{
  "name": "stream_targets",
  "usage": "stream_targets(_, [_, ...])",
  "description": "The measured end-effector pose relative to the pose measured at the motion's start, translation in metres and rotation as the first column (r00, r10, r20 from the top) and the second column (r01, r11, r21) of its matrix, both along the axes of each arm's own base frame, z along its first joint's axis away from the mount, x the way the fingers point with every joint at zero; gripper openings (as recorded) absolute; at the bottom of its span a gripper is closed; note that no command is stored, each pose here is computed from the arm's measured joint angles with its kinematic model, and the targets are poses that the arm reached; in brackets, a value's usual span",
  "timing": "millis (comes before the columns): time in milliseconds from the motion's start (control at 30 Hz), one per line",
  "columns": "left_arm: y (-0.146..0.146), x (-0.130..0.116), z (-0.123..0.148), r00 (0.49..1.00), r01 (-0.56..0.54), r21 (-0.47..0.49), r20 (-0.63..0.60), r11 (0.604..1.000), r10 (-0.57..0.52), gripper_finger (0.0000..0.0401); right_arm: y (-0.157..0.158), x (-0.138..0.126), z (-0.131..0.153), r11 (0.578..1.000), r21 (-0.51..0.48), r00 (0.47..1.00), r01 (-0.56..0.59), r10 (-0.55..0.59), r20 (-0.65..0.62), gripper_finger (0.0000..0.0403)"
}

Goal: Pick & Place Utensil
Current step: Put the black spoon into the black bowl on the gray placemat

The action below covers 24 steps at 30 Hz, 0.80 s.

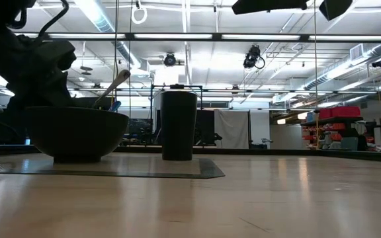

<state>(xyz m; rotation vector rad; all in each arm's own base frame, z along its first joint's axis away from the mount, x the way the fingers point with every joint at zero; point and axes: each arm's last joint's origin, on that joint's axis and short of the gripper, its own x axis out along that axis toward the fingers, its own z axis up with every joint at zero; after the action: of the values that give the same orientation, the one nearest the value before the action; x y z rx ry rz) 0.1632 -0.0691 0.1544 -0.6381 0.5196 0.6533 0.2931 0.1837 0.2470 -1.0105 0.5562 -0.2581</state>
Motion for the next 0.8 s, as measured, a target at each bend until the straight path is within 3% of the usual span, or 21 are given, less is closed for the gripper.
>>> stream_targets(800, [0.002, 0.006, -0.012, 0.995, 0.036, -0.006, -0.097, 0.999, -0.036, 0.0025, -0.006, 0.004, 0.0, 0.999, 0.037, 1.0, 0.009, -0.009, 0.004, 0.019])
